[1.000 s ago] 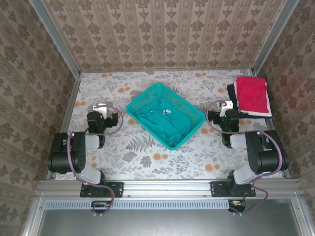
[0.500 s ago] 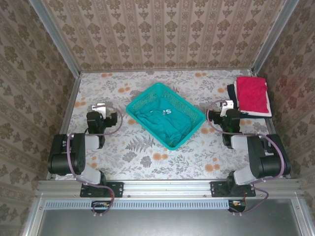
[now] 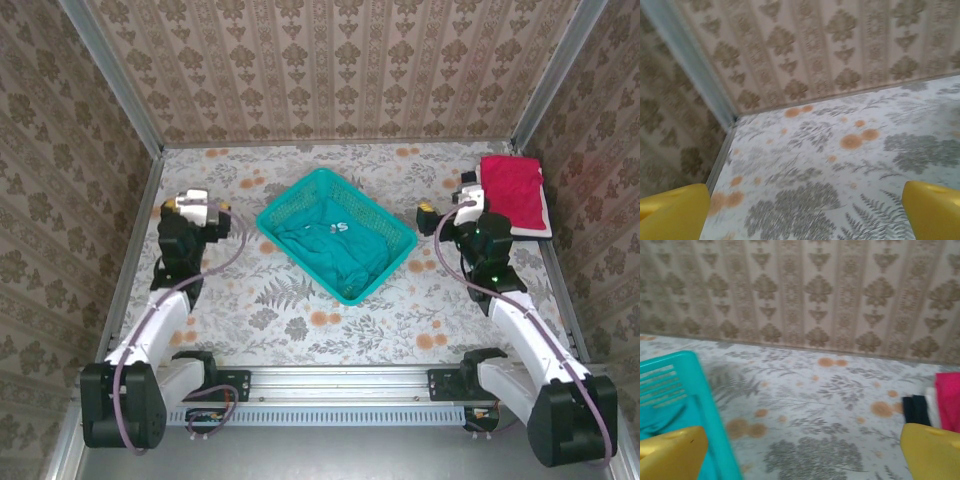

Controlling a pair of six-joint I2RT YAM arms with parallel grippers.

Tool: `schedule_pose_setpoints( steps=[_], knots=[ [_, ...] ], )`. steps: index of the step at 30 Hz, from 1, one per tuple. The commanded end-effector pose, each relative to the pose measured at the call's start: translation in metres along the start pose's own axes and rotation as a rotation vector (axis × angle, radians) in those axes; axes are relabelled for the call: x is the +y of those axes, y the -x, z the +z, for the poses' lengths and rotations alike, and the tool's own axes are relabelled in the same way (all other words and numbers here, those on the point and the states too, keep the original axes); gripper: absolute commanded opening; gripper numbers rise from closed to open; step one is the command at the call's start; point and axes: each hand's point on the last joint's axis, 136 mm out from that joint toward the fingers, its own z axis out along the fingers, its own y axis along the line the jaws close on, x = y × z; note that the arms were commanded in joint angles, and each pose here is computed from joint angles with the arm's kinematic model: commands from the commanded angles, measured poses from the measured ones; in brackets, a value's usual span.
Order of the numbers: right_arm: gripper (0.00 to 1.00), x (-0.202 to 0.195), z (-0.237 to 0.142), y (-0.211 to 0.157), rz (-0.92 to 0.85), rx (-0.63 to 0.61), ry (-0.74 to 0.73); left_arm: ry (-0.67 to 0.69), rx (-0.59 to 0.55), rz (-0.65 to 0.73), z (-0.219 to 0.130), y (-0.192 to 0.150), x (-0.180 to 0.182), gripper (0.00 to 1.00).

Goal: Fold and stack the t-shirts

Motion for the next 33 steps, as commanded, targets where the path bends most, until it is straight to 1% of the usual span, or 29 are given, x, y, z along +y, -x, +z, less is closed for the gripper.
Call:
schedule_pose_setpoints(
  steps=[1, 5, 8, 10, 15, 17, 21, 25, 28, 31, 33],
  knots=[
    [1.0, 0.044, -0.01, -0.004, -0.031, 0.067, 0.167, -0.27, 0.103, 0.166, 0.005, 0.004, -0.047, 1.0],
    [1.0, 0.096, -0.018, -0.011, -0.115, 0.118, 0.322, -0.439, 0.156, 0.3, 0.024, 0.007, -0.094, 1.0],
    [1.0, 0.131, -0.025, -0.018, -0.218, 0.146, 0.412, -0.564, 0.24, 0.332, 0.043, -0.003, -0.119, 1.0],
    [1.0, 0.145, -0.027, -0.019, -0.259, 0.149, 0.449, -0.636, 0.309, 0.337, 0.055, -0.012, -0.131, 1.0],
    [1.0, 0.153, -0.027, -0.018, -0.237, 0.136, 0.468, -0.774, 0.464, 0.327, 0.082, -0.033, -0.155, 0.98],
    [1.0, 0.151, -0.027, -0.02, -0.239, 0.14, 0.457, -0.83, 0.54, 0.317, 0.088, -0.043, -0.165, 0.95],
    [1.0, 0.147, -0.026, -0.025, -0.262, 0.153, 0.433, -0.871, 0.624, 0.271, 0.103, -0.053, -0.177, 0.87],
    [1.0, 0.142, -0.028, -0.029, -0.276, 0.161, 0.415, -0.914, 0.657, 0.223, 0.108, -0.052, -0.187, 0.7],
    [1.0, 0.14, -0.028, -0.034, -0.283, 0.167, 0.407, -0.972, 0.668, 0.166, 0.106, -0.048, -0.196, 0.59],
    [1.0, 0.139, -0.027, -0.04, -0.29, 0.177, 0.4, -0.997, 0.68, 0.118, 0.107, -0.045, -0.2, 0.41],
    [1.0, 0.138, -0.026, -0.041, -0.289, 0.18, 0.397, -1.002, 0.682, 0.084, 0.107, -0.044, -0.201, 0.31]
  ],
)
